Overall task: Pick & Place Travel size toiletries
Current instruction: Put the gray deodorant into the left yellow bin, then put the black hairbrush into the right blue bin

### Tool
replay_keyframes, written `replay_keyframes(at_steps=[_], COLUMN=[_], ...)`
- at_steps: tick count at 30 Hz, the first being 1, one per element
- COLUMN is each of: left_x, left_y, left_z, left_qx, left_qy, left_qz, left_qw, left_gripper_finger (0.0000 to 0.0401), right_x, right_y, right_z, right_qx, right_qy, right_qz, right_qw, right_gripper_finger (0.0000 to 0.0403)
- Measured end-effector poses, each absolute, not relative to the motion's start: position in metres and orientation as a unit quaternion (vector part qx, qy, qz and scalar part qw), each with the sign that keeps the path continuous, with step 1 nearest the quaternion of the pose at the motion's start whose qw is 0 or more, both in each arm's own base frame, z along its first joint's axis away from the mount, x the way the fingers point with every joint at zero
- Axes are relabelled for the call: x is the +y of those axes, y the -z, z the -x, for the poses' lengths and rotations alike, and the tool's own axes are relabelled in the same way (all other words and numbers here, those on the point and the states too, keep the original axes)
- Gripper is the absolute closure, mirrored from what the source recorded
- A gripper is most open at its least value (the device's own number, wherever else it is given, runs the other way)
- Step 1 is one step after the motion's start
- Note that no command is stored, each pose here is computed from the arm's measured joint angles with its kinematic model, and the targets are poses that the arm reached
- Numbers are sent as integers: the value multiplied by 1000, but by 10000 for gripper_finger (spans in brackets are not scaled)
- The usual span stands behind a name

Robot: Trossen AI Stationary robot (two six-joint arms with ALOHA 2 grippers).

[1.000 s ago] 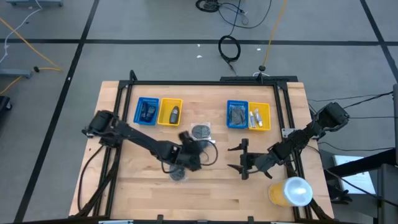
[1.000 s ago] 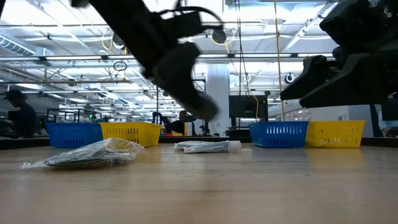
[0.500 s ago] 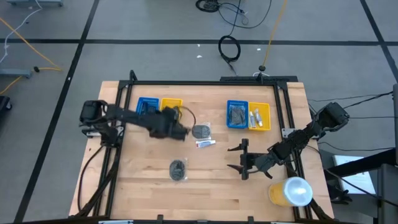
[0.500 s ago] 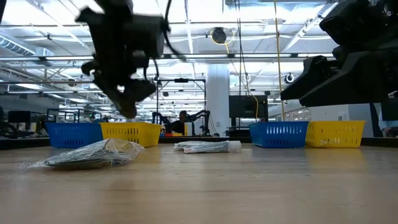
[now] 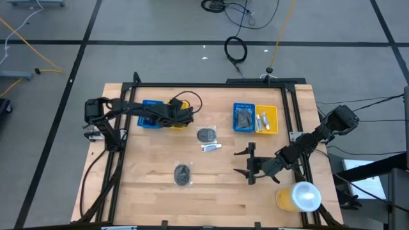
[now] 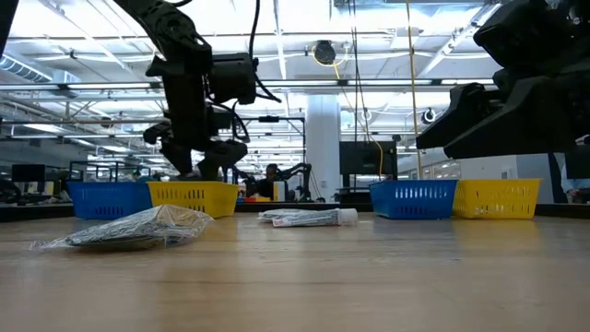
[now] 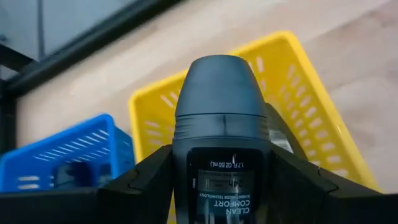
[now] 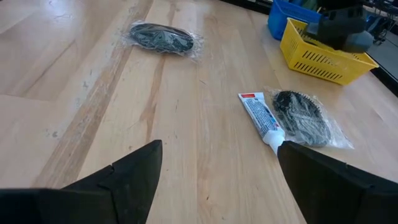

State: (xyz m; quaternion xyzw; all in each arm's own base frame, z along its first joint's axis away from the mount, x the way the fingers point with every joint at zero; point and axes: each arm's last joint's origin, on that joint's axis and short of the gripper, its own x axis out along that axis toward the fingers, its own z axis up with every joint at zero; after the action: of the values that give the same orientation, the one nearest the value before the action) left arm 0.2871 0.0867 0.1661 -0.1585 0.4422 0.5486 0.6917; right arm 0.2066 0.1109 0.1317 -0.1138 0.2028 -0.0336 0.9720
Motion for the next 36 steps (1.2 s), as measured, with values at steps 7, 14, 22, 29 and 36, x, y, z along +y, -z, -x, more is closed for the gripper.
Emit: replay_keyframes(at_steps=[7,14,22,29,36], left_x=[84,84,84,84,87], left_y=[-164,-163,-163,-163,-163], left_z=[-287,-286,-286,-286,-280], left_qx=[456,455,457,463,471], left_qy=[-529,-534,-532,-529,-545], left_qz=[200,203,205,208,205], left_qw=[687,683,683,680,663], left_gripper_finger=[177,176,173,139,115], right_x=[111,111,111,111,111], right_y=[-131,-131,-131,-131,-131], right_z=[-207,-207,-207,-207,-207], right_qx=[204,204,204,204,204], right_qy=[35,35,35,35,35], right_qz=[106,106,106,106,106], right_qw=[973,973,973,973,973], right_gripper_finger=[94,94,94,94,94])
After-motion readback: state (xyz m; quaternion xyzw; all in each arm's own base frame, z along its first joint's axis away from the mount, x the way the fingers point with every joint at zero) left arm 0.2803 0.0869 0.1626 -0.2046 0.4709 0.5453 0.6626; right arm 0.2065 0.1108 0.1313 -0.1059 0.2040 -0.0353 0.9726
